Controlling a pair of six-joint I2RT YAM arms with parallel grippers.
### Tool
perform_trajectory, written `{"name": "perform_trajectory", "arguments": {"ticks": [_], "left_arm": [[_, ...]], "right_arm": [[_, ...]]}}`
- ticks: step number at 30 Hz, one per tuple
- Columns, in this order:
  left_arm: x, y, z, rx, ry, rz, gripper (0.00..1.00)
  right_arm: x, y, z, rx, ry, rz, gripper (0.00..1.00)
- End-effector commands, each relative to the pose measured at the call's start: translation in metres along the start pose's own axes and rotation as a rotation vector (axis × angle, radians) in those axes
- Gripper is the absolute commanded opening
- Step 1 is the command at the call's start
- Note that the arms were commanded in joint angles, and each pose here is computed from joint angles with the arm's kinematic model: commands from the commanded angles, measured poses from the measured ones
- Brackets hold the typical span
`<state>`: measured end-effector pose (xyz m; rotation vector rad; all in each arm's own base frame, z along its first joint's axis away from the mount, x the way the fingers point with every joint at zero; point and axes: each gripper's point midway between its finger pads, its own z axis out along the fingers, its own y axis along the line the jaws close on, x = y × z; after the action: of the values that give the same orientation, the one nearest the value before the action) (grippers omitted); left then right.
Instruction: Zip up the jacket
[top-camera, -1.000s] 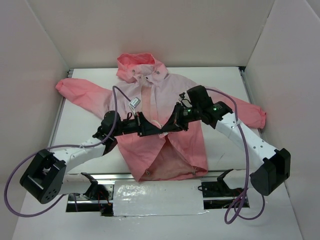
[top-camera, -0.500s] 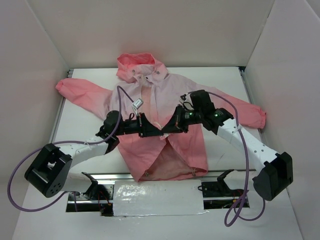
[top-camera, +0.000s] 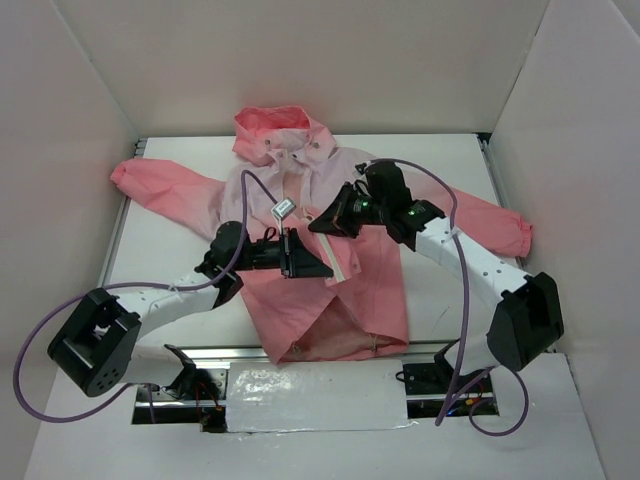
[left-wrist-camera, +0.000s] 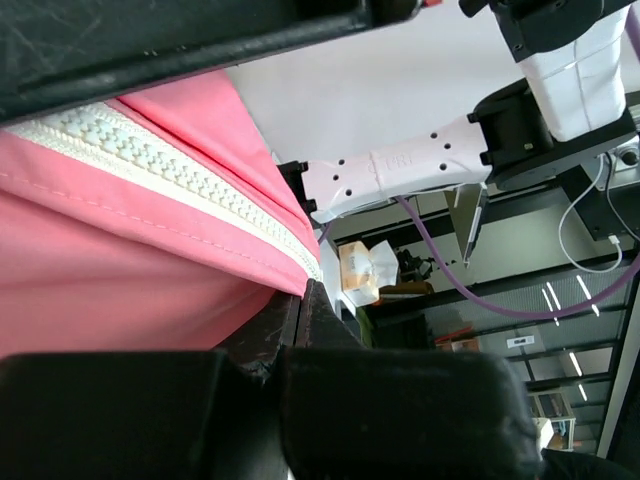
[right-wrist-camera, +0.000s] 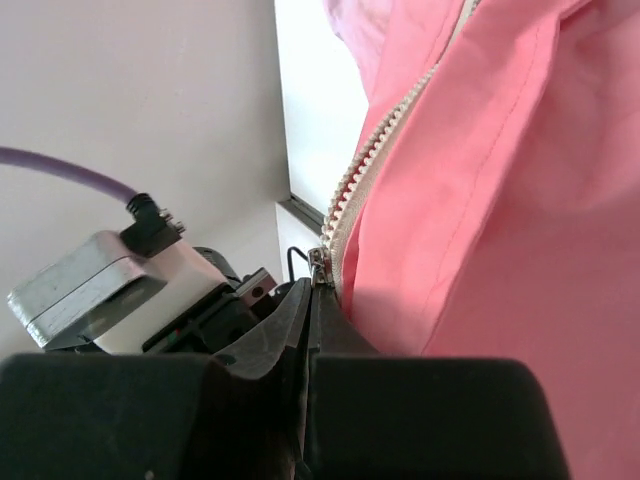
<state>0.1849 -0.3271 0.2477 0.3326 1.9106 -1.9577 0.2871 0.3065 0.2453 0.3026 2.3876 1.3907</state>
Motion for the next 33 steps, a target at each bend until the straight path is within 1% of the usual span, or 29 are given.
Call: {"name": "perform_trajectory", "arguments": {"ticks": [1,3,5,9,10,11,12,14,15,16,17,18,19,20,22,23,24,25,26,28,29,30,31,33], "left_arm": [[0.021,-0.046,-0.003,0.139,0.13,0.137,0.0],[0.023,-0.043,-0.003,0.119,0.144,0.131,0.0],[0.024,-0.046,-0.003,0.12,0.161,0.13,0.0],[0.034,-0.056,-0.01,0.138,0.216,0.149,0.0],[0.038,-0.054,-0.012,0.115,0.234,0.126,0.0],[0.041,-0.054,-0.013,0.103,0.24,0.128,0.0],[0.041,-0.056,-0.016,0.098,0.231,0.168,0.0],[0.041,-0.058,-0.018,0.081,0.228,0.201,0.0],[0.043,-0.054,-0.019,0.052,0.231,0.184,0.0],[0.041,-0.06,-0.021,0.053,0.224,0.202,0.0],[0.041,-0.06,-0.022,0.047,0.223,0.219,0.0],[0.042,-0.062,-0.023,0.038,0.22,0.217,0.0],[0.041,-0.063,-0.024,0.036,0.216,0.223,0.0],[0.041,-0.064,-0.025,0.032,0.214,0.226,0.0],[0.04,-0.065,-0.025,0.021,0.21,0.229,0.0],[0.04,-0.064,-0.026,0.015,0.207,0.235,0.0],[0.039,-0.067,-0.026,0.014,0.205,0.243,0.0],[0.038,-0.064,-0.027,-0.005,0.199,0.235,0.0],[0.038,-0.064,-0.027,-0.011,0.196,0.243,0.0],[0.036,-0.061,-0.028,-0.037,0.184,0.236,0.0],[0.035,-0.058,-0.027,-0.053,0.18,0.234,0.0],[0.033,-0.055,-0.027,-0.071,0.172,0.231,0.0],[0.036,-0.047,-0.029,-0.11,0.183,0.201,0.0],[0.029,-0.024,-0.028,-0.212,0.158,0.182,0.0]], "right_arm": [[-0.046,0.009,0.001,-0.032,-0.169,-0.031,0.0],[-0.052,-0.004,0.011,0.003,-0.162,-0.01,0.0],[-0.066,-0.018,0.017,0.04,-0.189,0.014,0.0],[-0.094,-0.06,0.044,0.132,-0.198,0.13,0.0],[-0.102,-0.076,0.053,0.153,-0.196,0.176,0.0],[-0.113,-0.073,0.056,0.145,-0.208,0.182,0.0],[-0.121,-0.077,0.058,0.149,-0.218,0.194,0.0],[-0.15,-0.08,0.064,0.148,-0.251,0.219,0.0],[-0.159,-0.079,0.067,0.143,-0.257,0.223,0.0],[-0.17,-0.093,0.074,0.161,-0.257,0.249,0.0],[-0.19,-0.075,0.072,0.122,-0.286,0.23,0.0],[-0.201,-0.074,0.074,0.119,-0.293,0.231,0.0],[-0.208,-0.088,0.084,0.141,-0.285,0.246,0.0],[-0.234,-0.071,0.077,0.104,-0.324,0.227,0.0],[-0.256,-0.071,0.075,0.091,-0.347,0.228,0.0],[-0.274,-0.069,0.074,0.073,-0.37,0.221,0.0],[-0.29,-0.074,0.066,0.069,-0.395,0.232,0.0],[-0.3,-0.082,0.067,0.066,-0.402,0.24,0.0],[-0.32,-0.073,0.053,0.027,-0.429,0.221,0.0],[-0.341,-0.064,0.042,-0.042,-0.457,0.183,0.0],[-0.351,-0.057,0.028,-0.092,-0.462,0.164,0.0],[-0.362,-0.041,0.017,-0.167,-0.496,0.108,0.0],[-0.369,-0.029,0.005,-0.214,-0.509,0.1,0.0],[-0.388,-0.009,-0.025,-0.303,-0.559,0.034,0.0]]}}
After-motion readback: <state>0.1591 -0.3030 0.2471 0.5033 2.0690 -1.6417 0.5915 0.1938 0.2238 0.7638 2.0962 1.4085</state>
